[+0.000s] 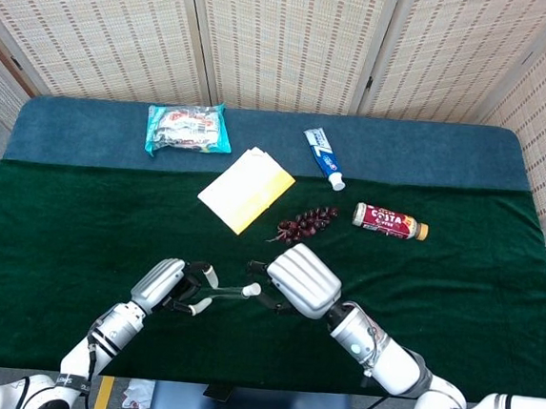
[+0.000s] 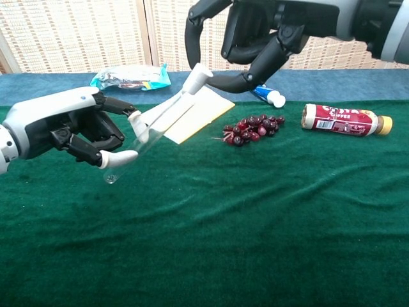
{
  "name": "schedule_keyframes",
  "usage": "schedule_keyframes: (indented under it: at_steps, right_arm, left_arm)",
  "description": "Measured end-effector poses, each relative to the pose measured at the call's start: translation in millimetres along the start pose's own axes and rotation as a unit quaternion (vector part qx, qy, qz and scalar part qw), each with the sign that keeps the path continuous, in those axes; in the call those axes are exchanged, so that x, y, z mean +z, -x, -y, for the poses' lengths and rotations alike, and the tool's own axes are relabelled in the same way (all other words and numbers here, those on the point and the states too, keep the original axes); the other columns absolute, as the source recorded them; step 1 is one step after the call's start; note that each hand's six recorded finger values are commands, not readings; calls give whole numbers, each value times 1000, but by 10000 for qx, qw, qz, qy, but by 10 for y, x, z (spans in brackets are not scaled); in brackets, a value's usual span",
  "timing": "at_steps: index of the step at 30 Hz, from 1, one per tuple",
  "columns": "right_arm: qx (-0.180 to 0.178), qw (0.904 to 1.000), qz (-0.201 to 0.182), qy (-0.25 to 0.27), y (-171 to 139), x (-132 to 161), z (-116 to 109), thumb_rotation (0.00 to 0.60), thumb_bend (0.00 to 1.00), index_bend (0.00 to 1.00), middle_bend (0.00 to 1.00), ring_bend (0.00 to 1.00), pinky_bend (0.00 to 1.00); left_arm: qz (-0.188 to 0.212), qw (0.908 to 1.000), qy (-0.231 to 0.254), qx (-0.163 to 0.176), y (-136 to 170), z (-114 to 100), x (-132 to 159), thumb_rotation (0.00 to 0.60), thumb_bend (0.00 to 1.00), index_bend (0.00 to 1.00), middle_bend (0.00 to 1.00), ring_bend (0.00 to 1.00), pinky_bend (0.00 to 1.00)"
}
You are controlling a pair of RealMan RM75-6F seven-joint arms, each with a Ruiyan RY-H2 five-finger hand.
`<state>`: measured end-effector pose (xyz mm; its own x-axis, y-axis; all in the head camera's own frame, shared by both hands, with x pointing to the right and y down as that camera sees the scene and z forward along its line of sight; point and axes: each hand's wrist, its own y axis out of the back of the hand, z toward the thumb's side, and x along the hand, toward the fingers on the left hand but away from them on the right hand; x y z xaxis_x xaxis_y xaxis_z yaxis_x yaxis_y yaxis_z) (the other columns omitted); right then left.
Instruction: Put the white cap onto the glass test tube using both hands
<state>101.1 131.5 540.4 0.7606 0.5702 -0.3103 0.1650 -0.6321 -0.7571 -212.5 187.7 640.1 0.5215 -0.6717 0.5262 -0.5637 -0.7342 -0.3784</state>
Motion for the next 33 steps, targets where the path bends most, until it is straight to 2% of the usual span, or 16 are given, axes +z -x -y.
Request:
schedule_keyframes:
  at_steps: [33]
  right_arm:
    - [281,9992,17,-273,180,25,163,600,570,749,1000,1000,1000]
  left_arm:
    - [-70,9999,-76,-19,-32,4,23,600,556,655,952,918,861]
